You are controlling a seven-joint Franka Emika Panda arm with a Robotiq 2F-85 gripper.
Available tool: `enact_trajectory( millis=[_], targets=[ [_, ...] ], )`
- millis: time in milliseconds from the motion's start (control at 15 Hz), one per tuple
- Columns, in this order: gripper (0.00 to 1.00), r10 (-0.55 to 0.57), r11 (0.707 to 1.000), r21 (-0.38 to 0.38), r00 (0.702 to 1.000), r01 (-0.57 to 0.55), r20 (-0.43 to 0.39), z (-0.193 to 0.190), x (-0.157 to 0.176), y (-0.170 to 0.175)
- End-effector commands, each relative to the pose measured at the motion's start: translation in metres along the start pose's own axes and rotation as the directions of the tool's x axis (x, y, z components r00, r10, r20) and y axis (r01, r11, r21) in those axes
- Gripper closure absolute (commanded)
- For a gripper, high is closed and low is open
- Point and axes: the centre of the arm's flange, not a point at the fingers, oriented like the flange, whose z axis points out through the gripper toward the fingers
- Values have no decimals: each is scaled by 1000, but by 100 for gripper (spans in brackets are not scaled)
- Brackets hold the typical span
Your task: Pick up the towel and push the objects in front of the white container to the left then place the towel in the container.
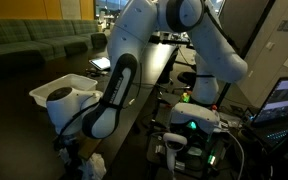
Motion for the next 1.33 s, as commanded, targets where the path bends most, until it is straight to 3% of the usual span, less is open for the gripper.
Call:
enact_trajectory(
  millis=[0,267,600,800,1267],
  targets=[
    [99,-11,997,74,1000,11,0,-16,3,-32],
    [99,-31,991,132,999,32,-6,-55,0,-37],
    [99,-125,987,98,991,128,-36,-102,1,9],
    [99,-139,989,40,990,139,-17,-112,0,66],
    [99,6,996,-87,1000,-7,-11,-124,29,240]
  ],
)
